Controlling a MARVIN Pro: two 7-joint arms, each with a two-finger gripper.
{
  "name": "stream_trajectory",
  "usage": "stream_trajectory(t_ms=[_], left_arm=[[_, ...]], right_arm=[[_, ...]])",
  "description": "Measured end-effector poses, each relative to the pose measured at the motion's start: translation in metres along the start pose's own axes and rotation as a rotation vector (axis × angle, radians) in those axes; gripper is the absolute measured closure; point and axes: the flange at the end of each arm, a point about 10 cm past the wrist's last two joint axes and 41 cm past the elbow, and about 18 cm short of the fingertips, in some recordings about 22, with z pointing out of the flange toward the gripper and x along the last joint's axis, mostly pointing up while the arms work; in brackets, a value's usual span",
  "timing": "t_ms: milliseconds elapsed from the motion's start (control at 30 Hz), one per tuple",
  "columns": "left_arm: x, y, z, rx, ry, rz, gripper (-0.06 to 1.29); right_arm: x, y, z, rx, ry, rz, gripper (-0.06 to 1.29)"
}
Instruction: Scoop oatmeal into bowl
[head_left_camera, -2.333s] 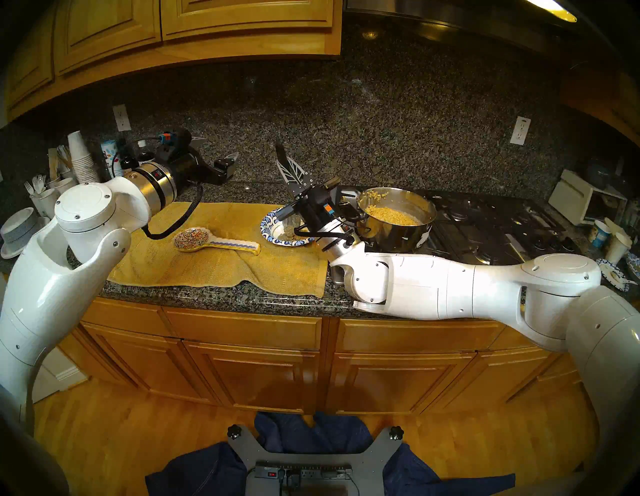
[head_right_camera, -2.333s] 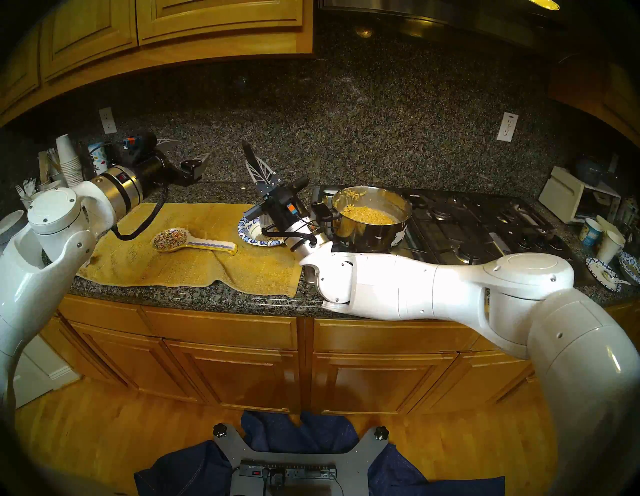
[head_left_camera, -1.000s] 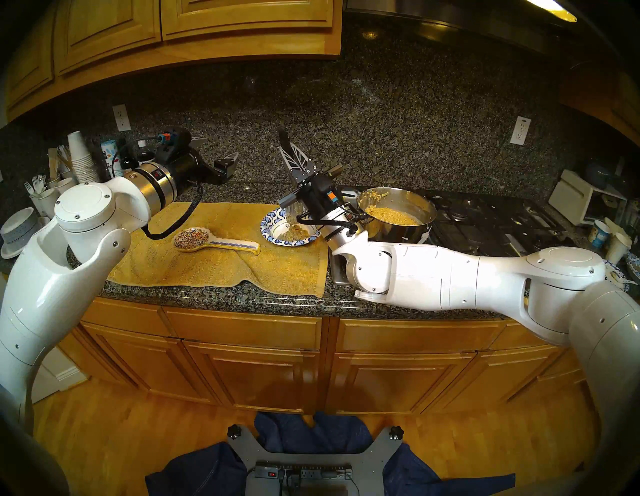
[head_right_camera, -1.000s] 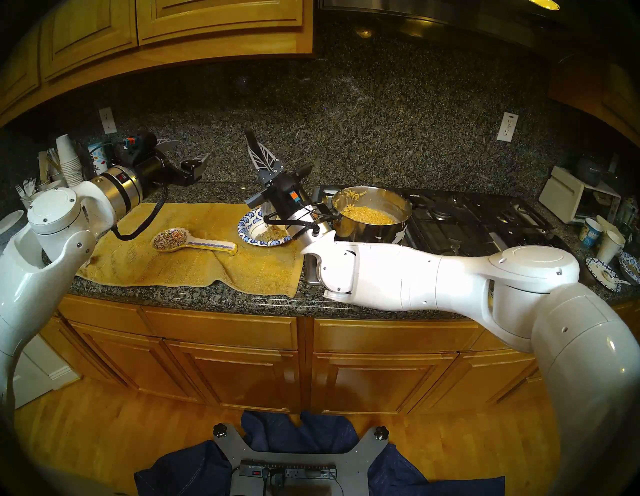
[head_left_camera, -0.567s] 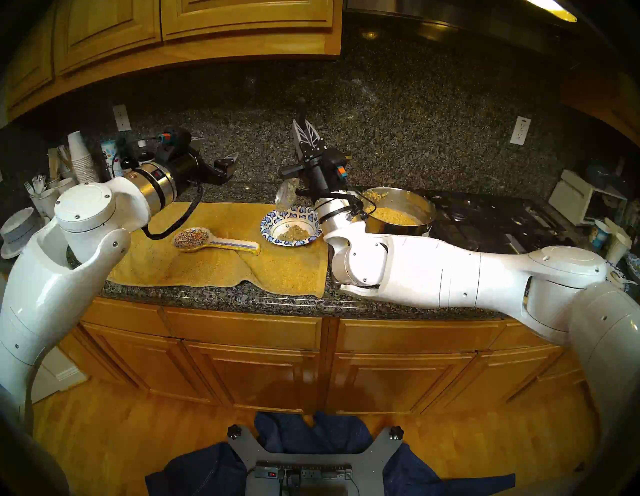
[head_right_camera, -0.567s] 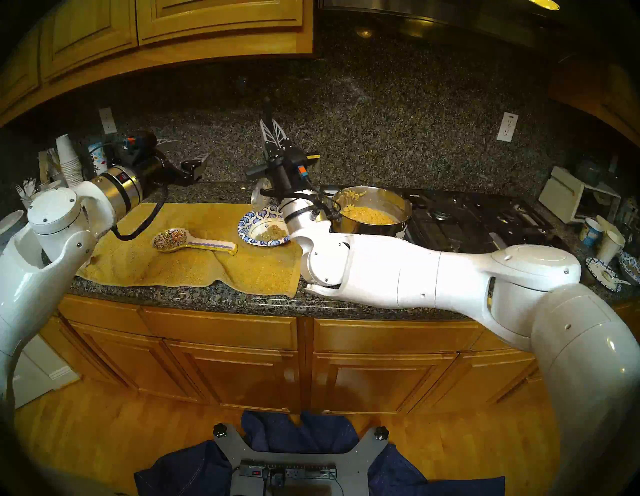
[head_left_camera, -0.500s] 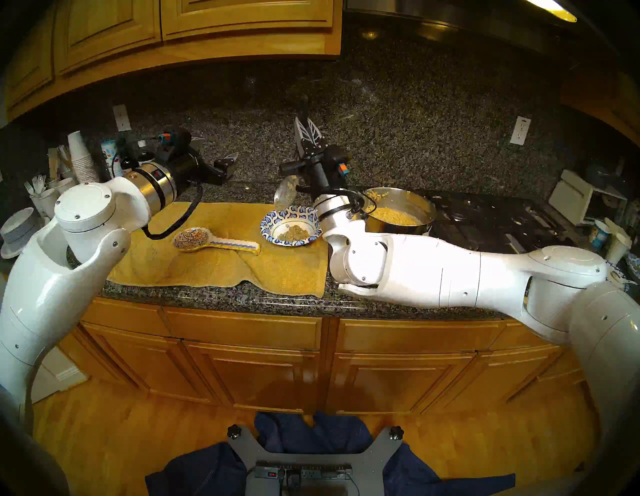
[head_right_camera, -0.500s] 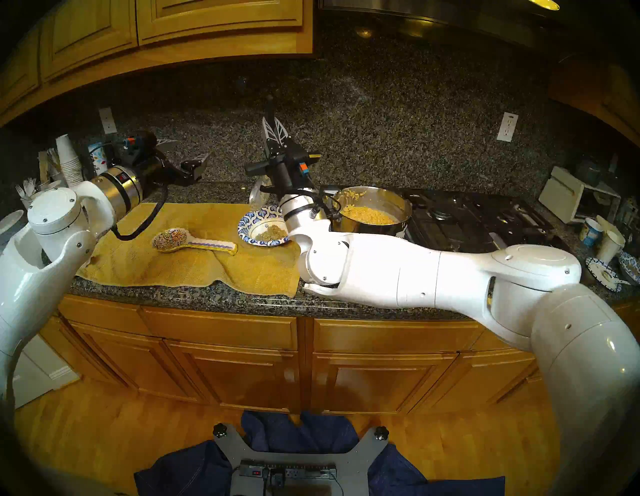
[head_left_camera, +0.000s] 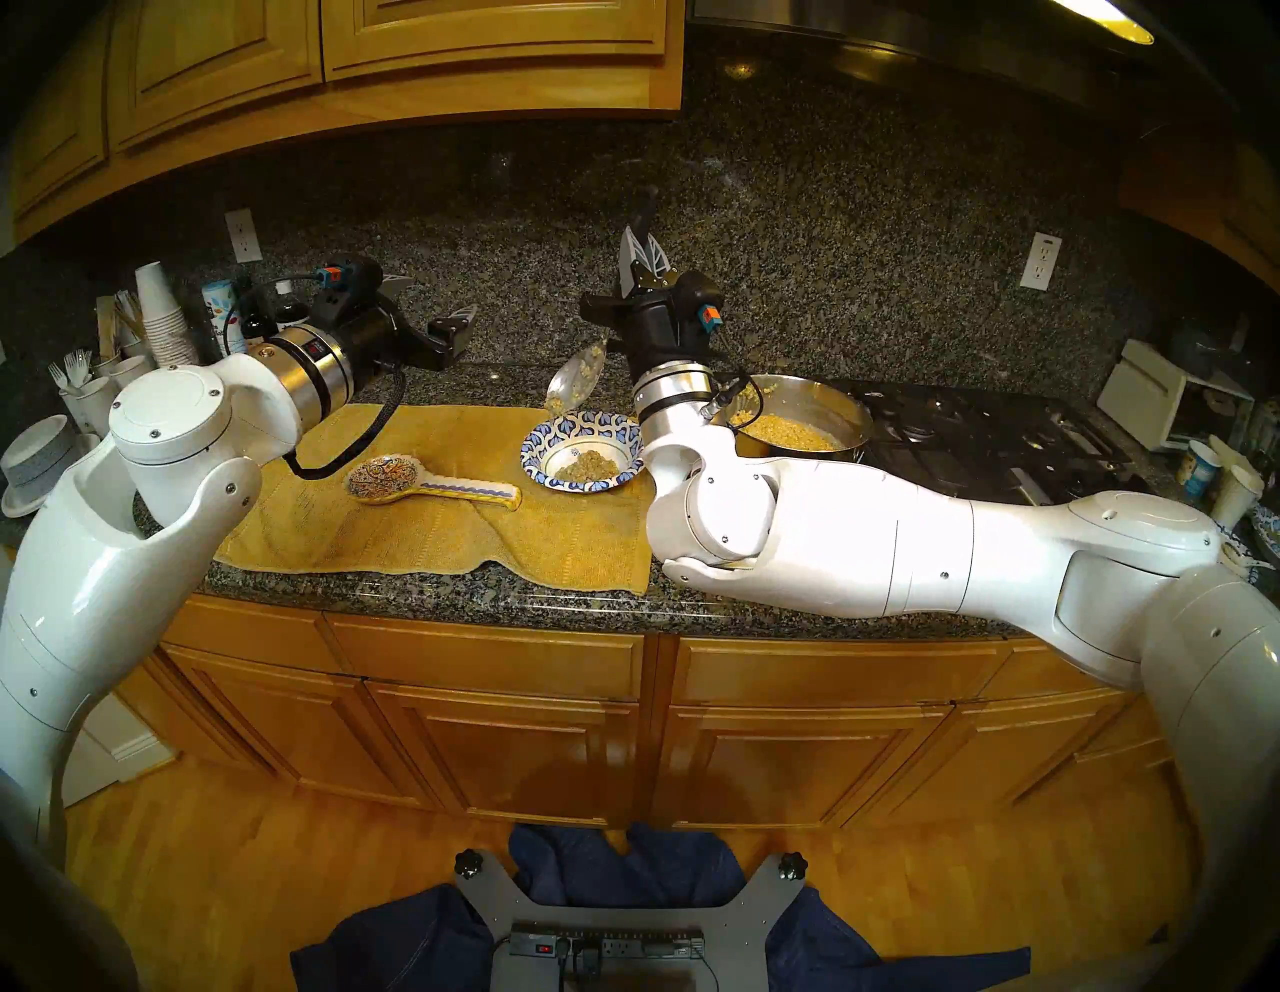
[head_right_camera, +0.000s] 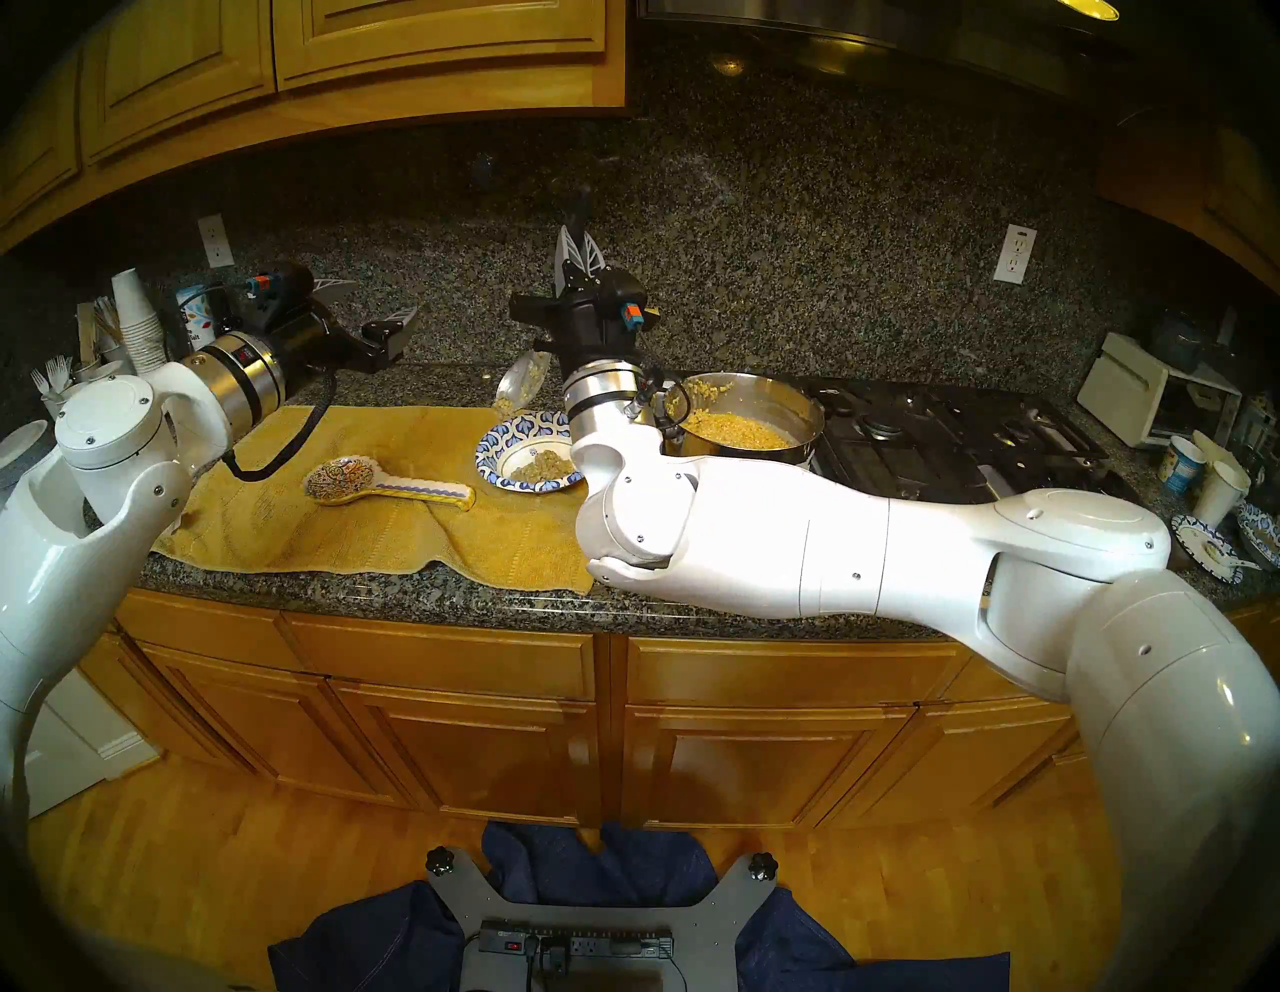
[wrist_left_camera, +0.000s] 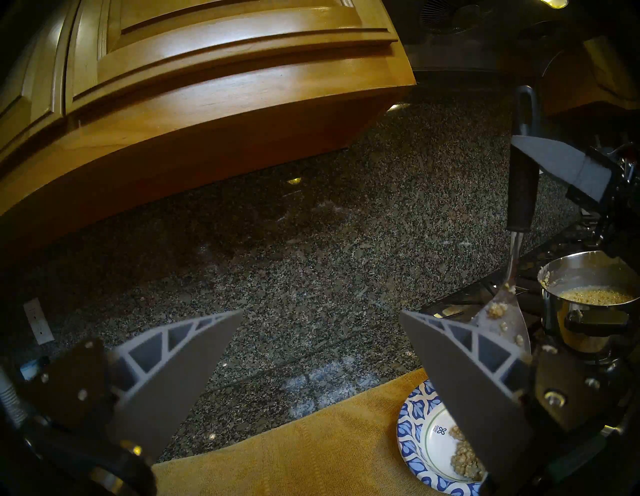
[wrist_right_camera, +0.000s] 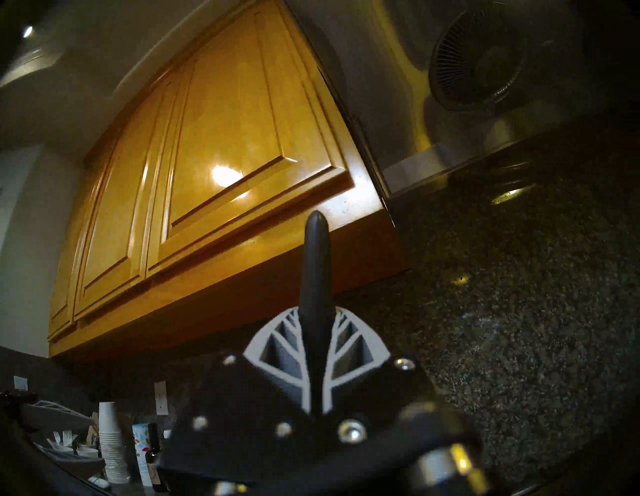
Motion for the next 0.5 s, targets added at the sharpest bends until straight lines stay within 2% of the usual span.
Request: stream_trajectory(t_ms=[267, 500], left_arm=[[0.000, 0.000, 0.000, 0.000, 0.000, 0.000, 0.00], [0.000, 0.000, 0.000, 0.000, 0.000, 0.000, 0.00]], right_arm=[[0.001, 0.000, 0.000, -0.034, -0.020, 0.038, 1.26], [0.010, -0.002, 0.005, -0.070, -0.020, 0.105, 1.26]])
